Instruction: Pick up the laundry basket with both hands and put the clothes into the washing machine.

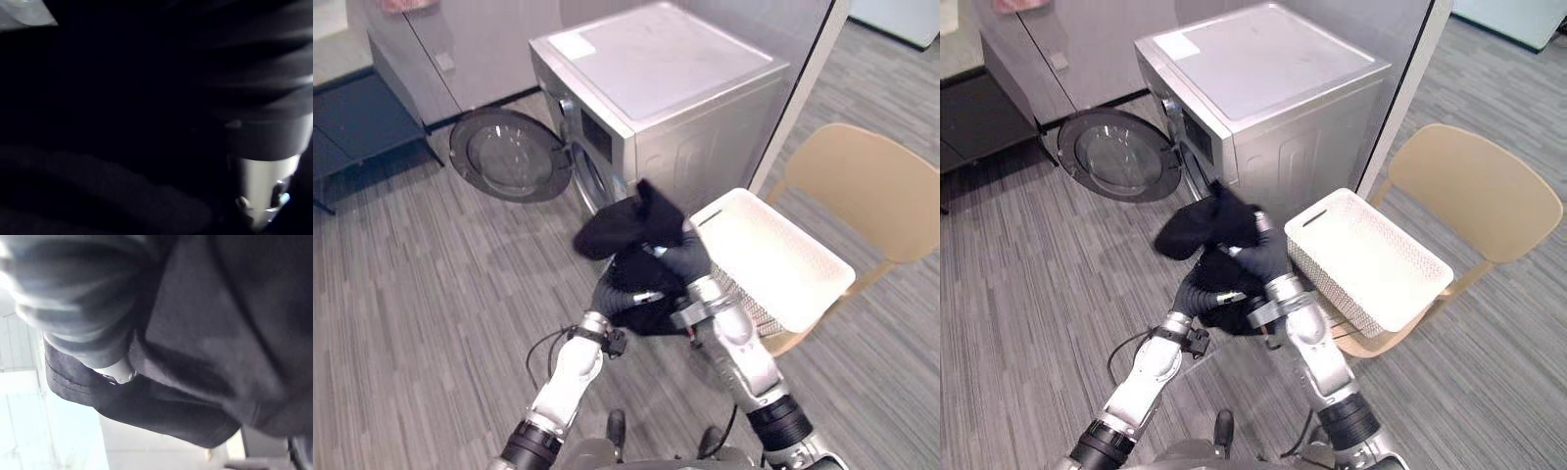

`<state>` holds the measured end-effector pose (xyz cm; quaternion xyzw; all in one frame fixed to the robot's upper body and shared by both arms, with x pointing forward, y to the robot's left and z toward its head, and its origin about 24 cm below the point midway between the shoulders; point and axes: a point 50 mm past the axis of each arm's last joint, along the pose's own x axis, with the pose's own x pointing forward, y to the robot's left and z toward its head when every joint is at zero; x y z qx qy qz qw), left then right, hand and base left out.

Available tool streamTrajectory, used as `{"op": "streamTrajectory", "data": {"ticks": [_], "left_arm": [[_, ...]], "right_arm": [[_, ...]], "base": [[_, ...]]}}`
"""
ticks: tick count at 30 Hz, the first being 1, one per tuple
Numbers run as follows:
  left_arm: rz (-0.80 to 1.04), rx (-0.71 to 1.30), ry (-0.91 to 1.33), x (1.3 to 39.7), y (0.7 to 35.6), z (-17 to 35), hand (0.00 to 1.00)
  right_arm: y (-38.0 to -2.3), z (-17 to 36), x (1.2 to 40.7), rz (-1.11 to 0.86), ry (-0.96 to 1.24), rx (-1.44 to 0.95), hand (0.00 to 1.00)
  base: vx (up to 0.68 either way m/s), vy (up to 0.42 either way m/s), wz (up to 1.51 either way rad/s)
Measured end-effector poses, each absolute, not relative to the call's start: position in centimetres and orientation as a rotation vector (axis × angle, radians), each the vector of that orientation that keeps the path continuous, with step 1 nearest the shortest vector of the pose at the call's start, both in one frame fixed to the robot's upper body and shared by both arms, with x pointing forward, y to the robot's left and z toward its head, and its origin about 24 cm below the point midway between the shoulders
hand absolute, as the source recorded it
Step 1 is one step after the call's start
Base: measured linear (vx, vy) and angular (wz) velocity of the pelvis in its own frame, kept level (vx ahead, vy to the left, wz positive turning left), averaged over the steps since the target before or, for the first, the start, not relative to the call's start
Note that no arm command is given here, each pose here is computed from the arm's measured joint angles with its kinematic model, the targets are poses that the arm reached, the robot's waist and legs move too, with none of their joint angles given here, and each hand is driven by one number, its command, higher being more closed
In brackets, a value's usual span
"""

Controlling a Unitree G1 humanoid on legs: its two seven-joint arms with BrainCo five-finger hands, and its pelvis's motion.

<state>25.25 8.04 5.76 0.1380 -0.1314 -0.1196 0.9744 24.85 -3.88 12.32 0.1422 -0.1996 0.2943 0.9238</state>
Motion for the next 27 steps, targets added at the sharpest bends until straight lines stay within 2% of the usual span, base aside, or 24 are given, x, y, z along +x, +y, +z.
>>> {"op": "streamTrajectory", "data": {"ticks": [2,3,7,8,18,24,25,27], "left_arm": [[-0.217,0.287,-0.285,25.6,8.3,6.2,0.0],[-0.215,0.298,-0.279,25.6,8.5,6.0,1.0],[-0.188,0.352,-0.269,25.7,9.1,5.7,1.0],[-0.179,0.361,-0.267,25.7,9.3,5.6,1.0],[-0.102,0.358,-0.195,24.9,10.5,3.9,1.0],[0.118,0.259,-0.058,23.9,14.0,1.7,1.0],[0.168,0.267,0.031,23.0,15.5,-0.1,1.0],[0.2,0.272,0.116,22.0,16.6,-1.9,1.0]], "right_arm": [[-2.9,12.1,24.5,0.651,-0.373,0.385,1.0],[-2.6,11.8,24.4,0.666,-0.349,0.42,1.0],[-1.7,10.8,24.0,0.718,-0.272,0.516,1.0],[-1.5,10.5,23.9,0.73,-0.254,0.525,0.0],[-2.4,8.0,22.3,0.729,-0.191,0.509,0.0],[-6.0,5.8,22.2,0.535,-0.19,0.176,0.0],[-8.1,5.0,22.2,0.433,-0.18,0.047,0.0],[-10.1,4.3,22.0,0.355,-0.16,-0.057,0.0]], "base": [[0.02,0.001,-0.07],[0.02,-0.01,-0.06],[-0.01,-0.016,-0.11],[-0.05,-0.031,-0.03],[-0.04,-0.025,-0.01],[0.01,-0.001,0.01],[-0.03,-0.008,0.03],[-0.04,-0.014,0.12]]}}
